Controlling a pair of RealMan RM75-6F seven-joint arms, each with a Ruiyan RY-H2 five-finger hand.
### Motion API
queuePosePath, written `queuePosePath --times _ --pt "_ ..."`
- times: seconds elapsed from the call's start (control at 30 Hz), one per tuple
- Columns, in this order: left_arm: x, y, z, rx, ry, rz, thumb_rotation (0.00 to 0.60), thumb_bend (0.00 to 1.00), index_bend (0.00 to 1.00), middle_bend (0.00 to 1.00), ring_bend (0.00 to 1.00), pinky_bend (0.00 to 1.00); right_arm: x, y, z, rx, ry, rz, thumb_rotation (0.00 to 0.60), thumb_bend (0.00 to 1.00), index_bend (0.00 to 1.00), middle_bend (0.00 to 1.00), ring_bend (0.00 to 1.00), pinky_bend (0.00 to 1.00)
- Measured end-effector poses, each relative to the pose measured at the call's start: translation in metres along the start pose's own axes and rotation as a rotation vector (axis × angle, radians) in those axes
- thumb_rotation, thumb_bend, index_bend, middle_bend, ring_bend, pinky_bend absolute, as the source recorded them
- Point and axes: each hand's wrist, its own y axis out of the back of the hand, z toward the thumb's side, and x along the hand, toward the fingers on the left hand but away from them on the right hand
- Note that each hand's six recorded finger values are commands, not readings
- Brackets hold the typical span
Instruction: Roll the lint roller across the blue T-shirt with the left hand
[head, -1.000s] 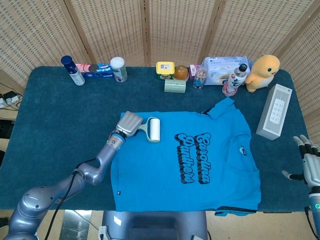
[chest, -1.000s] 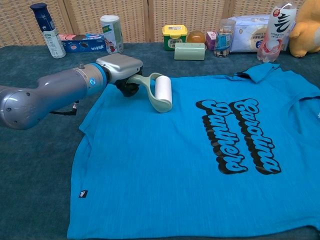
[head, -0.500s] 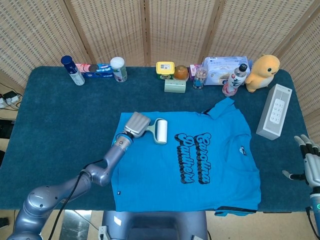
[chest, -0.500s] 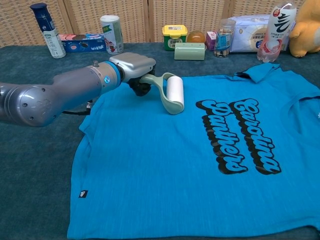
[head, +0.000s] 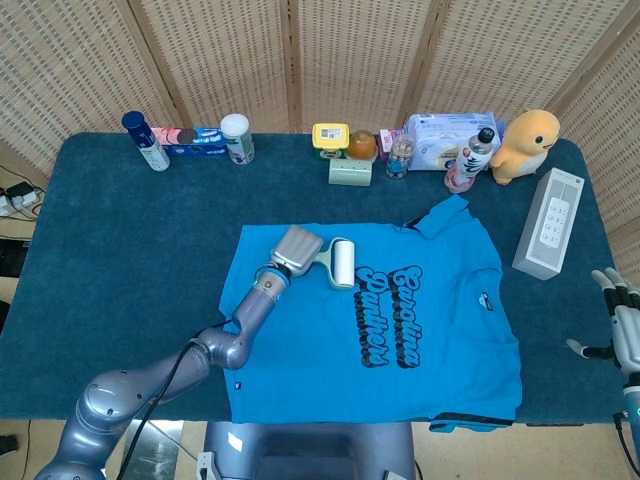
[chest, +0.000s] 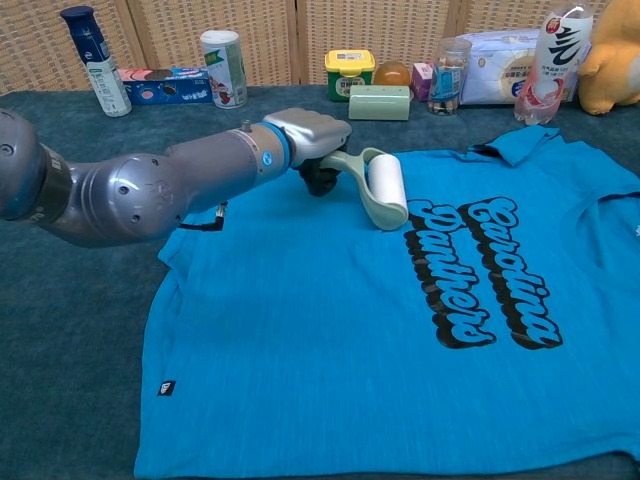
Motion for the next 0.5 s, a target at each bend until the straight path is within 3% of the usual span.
queuePosePath --times 0.5 --pt "0.012 0.011 0.028 -0.003 -0.025 0.008 0.600 0.65 0.94 0.88 0.84 1.00 0.001 0.000 0.000 -0.003 0.001 0.004 0.600 0.00 0.03 0.00 0.00 0.00"
